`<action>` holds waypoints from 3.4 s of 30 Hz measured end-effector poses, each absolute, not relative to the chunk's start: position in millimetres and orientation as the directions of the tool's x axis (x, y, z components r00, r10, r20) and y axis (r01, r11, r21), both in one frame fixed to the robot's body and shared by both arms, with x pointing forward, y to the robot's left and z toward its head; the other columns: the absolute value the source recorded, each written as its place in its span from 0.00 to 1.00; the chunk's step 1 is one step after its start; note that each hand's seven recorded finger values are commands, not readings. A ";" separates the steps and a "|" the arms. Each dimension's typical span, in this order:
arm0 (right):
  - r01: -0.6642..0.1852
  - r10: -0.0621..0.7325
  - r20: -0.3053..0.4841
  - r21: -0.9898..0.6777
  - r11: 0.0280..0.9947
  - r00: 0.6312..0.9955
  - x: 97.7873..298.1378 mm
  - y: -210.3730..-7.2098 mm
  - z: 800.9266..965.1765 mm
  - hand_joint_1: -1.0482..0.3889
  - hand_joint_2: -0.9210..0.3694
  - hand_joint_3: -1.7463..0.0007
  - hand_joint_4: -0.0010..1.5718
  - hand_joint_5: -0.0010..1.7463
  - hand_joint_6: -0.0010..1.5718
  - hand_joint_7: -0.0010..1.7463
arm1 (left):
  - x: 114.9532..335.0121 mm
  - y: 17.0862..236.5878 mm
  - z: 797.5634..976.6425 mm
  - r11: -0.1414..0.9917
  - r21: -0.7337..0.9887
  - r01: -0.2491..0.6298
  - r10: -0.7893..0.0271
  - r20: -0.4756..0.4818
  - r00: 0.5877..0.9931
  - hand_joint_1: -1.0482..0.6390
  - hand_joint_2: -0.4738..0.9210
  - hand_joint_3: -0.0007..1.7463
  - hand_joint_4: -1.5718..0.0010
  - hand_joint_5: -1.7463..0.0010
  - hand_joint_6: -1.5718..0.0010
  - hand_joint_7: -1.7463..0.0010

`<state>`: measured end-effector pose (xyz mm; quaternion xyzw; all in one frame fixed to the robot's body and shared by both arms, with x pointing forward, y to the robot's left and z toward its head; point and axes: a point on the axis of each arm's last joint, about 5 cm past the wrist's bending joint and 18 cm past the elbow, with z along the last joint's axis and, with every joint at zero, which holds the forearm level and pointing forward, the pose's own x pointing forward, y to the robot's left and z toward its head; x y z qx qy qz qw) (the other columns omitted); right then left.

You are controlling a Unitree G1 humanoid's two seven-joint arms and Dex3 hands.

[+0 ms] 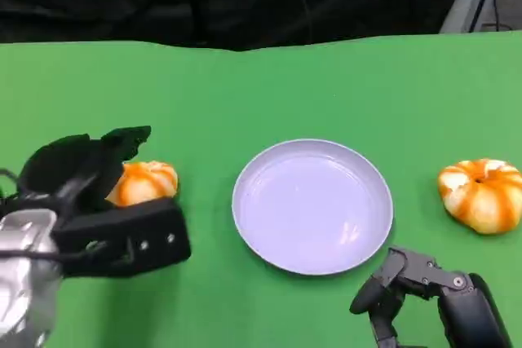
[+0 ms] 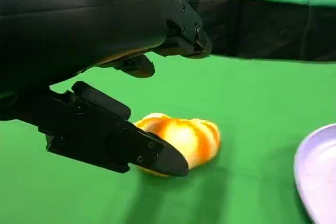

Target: Grasp the bread from the table and place it into the plate.

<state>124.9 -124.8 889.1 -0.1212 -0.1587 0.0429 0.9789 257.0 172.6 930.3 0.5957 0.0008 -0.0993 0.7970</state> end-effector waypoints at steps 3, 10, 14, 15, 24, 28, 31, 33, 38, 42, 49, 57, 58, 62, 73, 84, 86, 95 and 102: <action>-0.044 0.121 0.299 -0.253 0.966 0.946 124.5 -124.9 889.0 0.74 0.48 0.24 0.54 0.91 0.54 0.73 | 268.7 165.7 921.2 0.222 0.953 0.208 -0.135 -0.181 0.974 0.29 1.00 0.01 0.83 0.83 0.83 0.99; -0.043 0.121 0.298 -0.256 0.966 0.947 123.9 -125.3 888.7 0.73 0.48 0.23 0.53 0.91 0.54 0.73 | 284.2 158.8 905.3 0.170 0.943 0.285 -0.102 -0.271 0.957 0.31 1.00 0.01 0.82 0.86 0.81 0.99; -0.044 0.123 0.299 -0.257 0.965 0.946 123.8 -125.2 889.0 0.73 0.48 0.23 0.54 0.91 0.54 0.73 | 292.9 155.5 895.7 0.154 0.920 0.361 -0.077 -0.353 0.932 0.36 1.00 0.00 0.73 0.86 0.75 0.98; -0.044 0.123 0.299 -0.257 0.965 0.946 123.7 -125.2 888.9 0.73 0.49 0.23 0.54 0.91 0.54 0.72 | 293.3 155.1 892.9 0.161 0.911 0.379 -0.076 -0.371 0.925 0.37 1.00 0.00 0.71 0.86 0.74 0.98; -0.044 0.123 0.299 -0.257 0.965 0.946 123.5 -125.2 889.1 0.72 0.49 0.22 0.54 0.91 0.55 0.72 | 294.4 158.0 887.1 0.267 0.927 0.262 -0.203 -0.212 0.956 0.53 1.00 0.05 0.48 0.03 0.39 0.37; -0.043 0.122 0.299 -0.257 0.966 0.946 123.5 -125.3 889.1 0.72 0.49 0.22 0.54 0.91 0.55 0.73 | 292.1 158.5 882.8 0.302 0.928 0.216 -0.234 -0.148 0.961 0.55 1.00 0.08 0.47 0.00 0.57 0.02; -0.043 0.122 0.300 -0.256 0.966 0.946 123.6 -125.2 889.3 0.72 0.49 0.23 0.54 0.91 0.55 0.73 | 290.8 157.6 882.8 0.330 0.928 0.171 -0.272 -0.080 0.959 0.54 1.00 0.11 0.47 0.00 0.59 0.00; -0.043 0.122 0.300 -0.256 0.966 0.946 123.6 -125.2 889.3 0.72 0.49 0.23 0.54 0.91 0.55 0.73 | 290.6 158.0 883.2 0.338 0.928 0.155 -0.282 -0.057 0.958 0.54 0.91 0.26 0.45 0.00 0.58 0.00; -0.043 0.122 0.301 -0.257 0.965 0.946 123.6 -125.2 889.5 0.74 0.49 0.22 0.55 0.91 0.55 0.73 | 289.5 162.4 884.5 0.357 0.934 0.028 -0.294 0.084 0.952 0.55 0.72 0.56 0.44 0.00 0.58 0.00; -0.043 0.122 0.301 -0.258 0.965 0.946 123.5 -125.1 889.6 0.75 0.49 0.21 0.54 0.92 0.55 0.73 | 290.3 163.2 888.9 0.348 0.937 -0.035 -0.305 0.148 0.941 0.55 0.64 0.70 0.43 0.00 0.56 0.00; -0.044 0.124 0.302 -0.257 0.965 0.945 123.6 -124.6 889.9 0.75 0.50 0.21 0.54 0.92 0.54 0.73 | 292.5 148.8 908.4 0.397 0.909 -0.127 -0.374 0.287 0.882 0.55 0.61 0.73 0.43 0.00 0.54 0.01; -0.046 0.125 0.304 -0.254 0.966 0.945 123.5 -124.1 890.4 0.76 0.50 0.20 0.53 0.94 0.54 0.73 | 289.8 123.2 911.2 0.450 0.887 -0.102 -0.426 0.314 0.848 0.53 0.61 0.75 0.41 0.00 0.53 0.02; -0.046 0.125 0.304 -0.253 0.966 0.945 123.5 -124.1 890.5 0.76 0.50 0.20 0.53 0.94 0.54 0.73 | 289.5 121.8 911.2 0.452 0.886 -0.099 -0.430 0.314 0.847 0.53 0.61 0.75 0.41 0.00 0.53 0.02; -0.046 0.124 0.303 -0.252 0.967 0.945 123.3 -124.0 890.4 0.75 0.50 0.20 0.52 0.93 0.55 0.73 | 289.7 115.9 912.7 0.459 0.885 -0.076 -0.443 0.302 0.844 0.53 0.60 0.74 0.42 0.00 0.53 0.02; -0.047 0.124 0.304 -0.248 0.968 0.944 123.1 -121.6 891.2 0.75 0.51 0.20 0.53 0.93 0.55 0.73 | 287.3 74.0 915.5 0.489 0.871 0.057 -0.533 0.246 0.810 0.53 0.58 0.72 0.42 0.00 0.53 0.01; -0.035 0.116 0.309 -0.256 0.966 0.944 124.3 -117.1 891.4 0.73 0.52 0.20 0.55 0.95 0.55 0.72 | 285.8 46.1 908.0 0.453 0.871 0.192 -0.599 0.138 0.789 0.52 0.68 0.53 0.47 0.02 0.42 0.38; -0.032 0.112 0.306 -0.253 0.967 0.945 124.4 -116.7 891.4 0.74 0.51 0.20 0.55 0.95 0.55 0.72 | 285.6 44.6 907.8 0.449 0.867 0.216 -0.602 0.115 0.790 0.52 0.69 0.52 0.47 0.03 0.41 0.41; -0.030 0.107 0.299 -0.250 0.968 0.948 122.5 -116.9 890.8 0.74 0.51 0.19 0.53 0.93 0.55 0.72 | 285.3 40.0 911.4 0.376 0.886 0.272 -0.620 0.023 0.784 0.32 1.00 0.08 0.86 0.78 0.79 0.99; -0.030 0.106 0.299 -0.249 0.968 0.948 120.5 -116.9 891.3 0.72 0.51 0.20 0.54 0.94 0.55 0.72 | 283.9 36.4 919.2 0.277 0.919 0.281 -0.647 -0.038 0.761 0.18 1.00 0.15 1.00 0.89 0.92 1.00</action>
